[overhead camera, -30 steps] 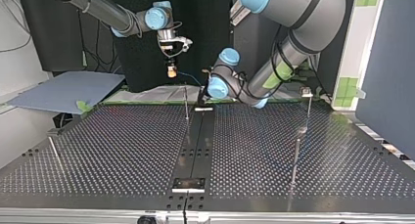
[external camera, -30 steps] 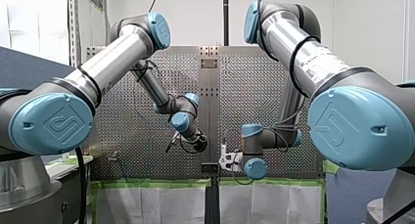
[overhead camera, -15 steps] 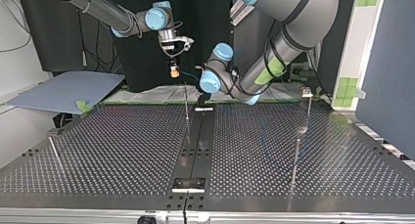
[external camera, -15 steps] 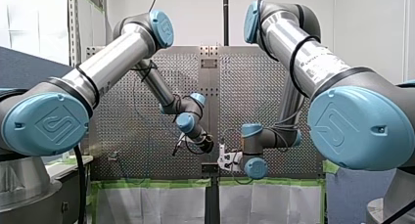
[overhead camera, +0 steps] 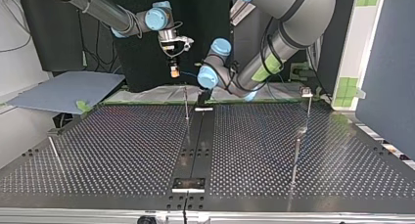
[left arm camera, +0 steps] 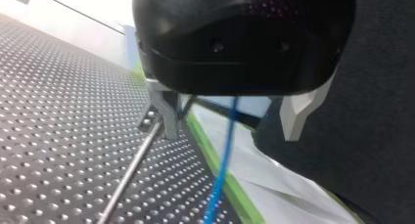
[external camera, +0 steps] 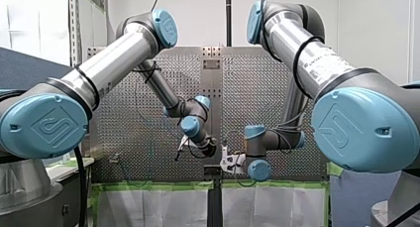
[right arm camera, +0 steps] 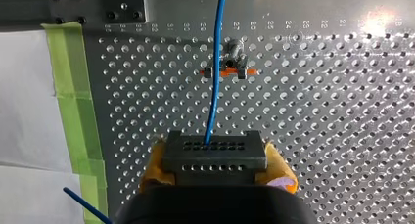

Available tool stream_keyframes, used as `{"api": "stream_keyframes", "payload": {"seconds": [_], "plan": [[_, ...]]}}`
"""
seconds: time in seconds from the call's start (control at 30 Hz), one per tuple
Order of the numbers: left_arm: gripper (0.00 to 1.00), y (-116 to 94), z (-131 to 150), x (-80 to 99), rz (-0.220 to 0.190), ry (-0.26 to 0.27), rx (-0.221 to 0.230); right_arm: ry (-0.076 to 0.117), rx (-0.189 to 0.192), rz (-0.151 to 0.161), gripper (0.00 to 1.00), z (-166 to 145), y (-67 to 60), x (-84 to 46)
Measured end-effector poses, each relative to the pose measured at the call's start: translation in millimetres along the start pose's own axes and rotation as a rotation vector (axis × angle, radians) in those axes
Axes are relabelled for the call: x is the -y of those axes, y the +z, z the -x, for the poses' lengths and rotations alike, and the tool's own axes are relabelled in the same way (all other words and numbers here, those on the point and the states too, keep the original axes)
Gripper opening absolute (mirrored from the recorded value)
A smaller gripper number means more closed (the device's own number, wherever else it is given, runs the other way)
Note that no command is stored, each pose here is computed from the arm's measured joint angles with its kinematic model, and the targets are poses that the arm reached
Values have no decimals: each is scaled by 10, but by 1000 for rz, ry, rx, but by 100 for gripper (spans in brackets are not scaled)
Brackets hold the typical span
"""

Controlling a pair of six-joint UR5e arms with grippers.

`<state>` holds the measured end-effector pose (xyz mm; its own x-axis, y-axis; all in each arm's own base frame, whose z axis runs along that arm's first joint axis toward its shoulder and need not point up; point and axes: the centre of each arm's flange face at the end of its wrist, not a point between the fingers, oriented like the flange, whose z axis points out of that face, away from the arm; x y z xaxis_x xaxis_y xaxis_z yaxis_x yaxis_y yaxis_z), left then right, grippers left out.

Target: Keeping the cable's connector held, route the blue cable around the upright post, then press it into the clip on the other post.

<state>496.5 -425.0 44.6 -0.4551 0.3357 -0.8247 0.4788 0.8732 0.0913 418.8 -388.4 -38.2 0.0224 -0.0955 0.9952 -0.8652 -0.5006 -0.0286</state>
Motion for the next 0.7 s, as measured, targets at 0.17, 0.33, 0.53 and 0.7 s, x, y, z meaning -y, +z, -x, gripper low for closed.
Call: {"api": "stream_keyframes", "payload": {"seconds": [0.17,0.33,0.53,0.7], "plan": [[99,-11,-65,28,-9,6,3,0,0,0,0,-3,4,0],[99,-8,-63,88,-35,11,18,-3,3,1,0,-4,11,0],[99,-14,-67,89,-25,7,16,-5,4,1,0,-2,11,1],[74,-21,-73,55,15,15,9,-5,4,1,0,-3,12,1]]}}
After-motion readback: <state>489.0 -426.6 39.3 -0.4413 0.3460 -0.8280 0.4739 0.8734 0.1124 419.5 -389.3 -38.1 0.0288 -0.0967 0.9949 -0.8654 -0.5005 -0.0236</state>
